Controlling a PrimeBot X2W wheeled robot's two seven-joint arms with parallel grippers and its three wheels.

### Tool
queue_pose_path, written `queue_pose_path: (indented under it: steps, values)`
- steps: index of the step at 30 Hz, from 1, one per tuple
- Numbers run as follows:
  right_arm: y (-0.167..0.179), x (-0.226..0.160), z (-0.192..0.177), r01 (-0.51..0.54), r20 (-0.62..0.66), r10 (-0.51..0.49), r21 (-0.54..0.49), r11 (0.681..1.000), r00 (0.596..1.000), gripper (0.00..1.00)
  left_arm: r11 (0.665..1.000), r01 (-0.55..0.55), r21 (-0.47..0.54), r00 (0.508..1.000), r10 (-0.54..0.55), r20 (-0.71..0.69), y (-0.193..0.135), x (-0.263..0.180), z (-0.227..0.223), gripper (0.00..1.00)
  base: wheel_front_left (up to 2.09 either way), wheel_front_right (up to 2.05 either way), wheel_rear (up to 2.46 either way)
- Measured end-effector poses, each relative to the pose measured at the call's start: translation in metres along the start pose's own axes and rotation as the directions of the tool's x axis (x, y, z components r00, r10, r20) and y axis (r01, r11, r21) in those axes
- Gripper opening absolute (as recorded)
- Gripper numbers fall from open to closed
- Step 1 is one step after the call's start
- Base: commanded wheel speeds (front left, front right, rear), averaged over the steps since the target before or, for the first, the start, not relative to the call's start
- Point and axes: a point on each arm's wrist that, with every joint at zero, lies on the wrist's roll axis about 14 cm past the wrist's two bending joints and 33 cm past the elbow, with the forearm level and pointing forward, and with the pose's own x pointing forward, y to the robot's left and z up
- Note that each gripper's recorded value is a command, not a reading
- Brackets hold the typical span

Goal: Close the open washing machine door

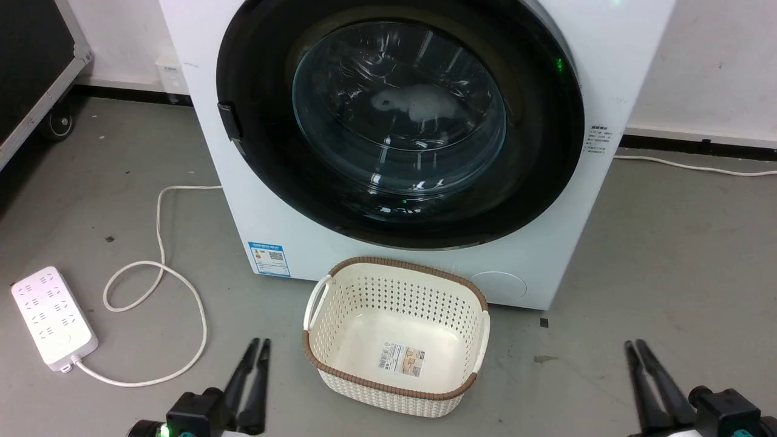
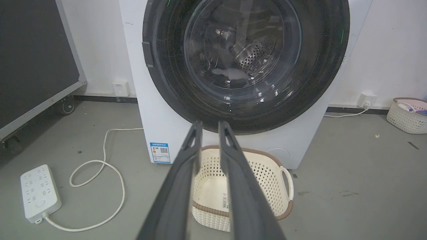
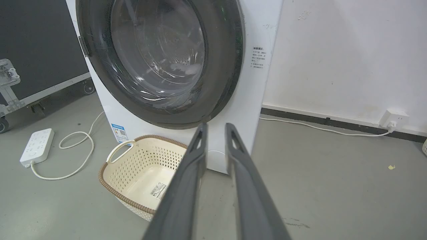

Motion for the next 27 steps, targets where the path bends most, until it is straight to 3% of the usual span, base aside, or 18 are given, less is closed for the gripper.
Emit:
queue_pose_path:
  steps: [27]
  values:
    - [0.0057, 0.0034, -0.0006, -0.017, -0.031, 0.017, -0.001, 1.000, 0.999, 0.00, 1.000, -0.019, 0.017, 0.999, 0.019, -0.032, 0.0038, 0.0026, -0.0008, 0.00, 0.00, 0.00, 0.00]
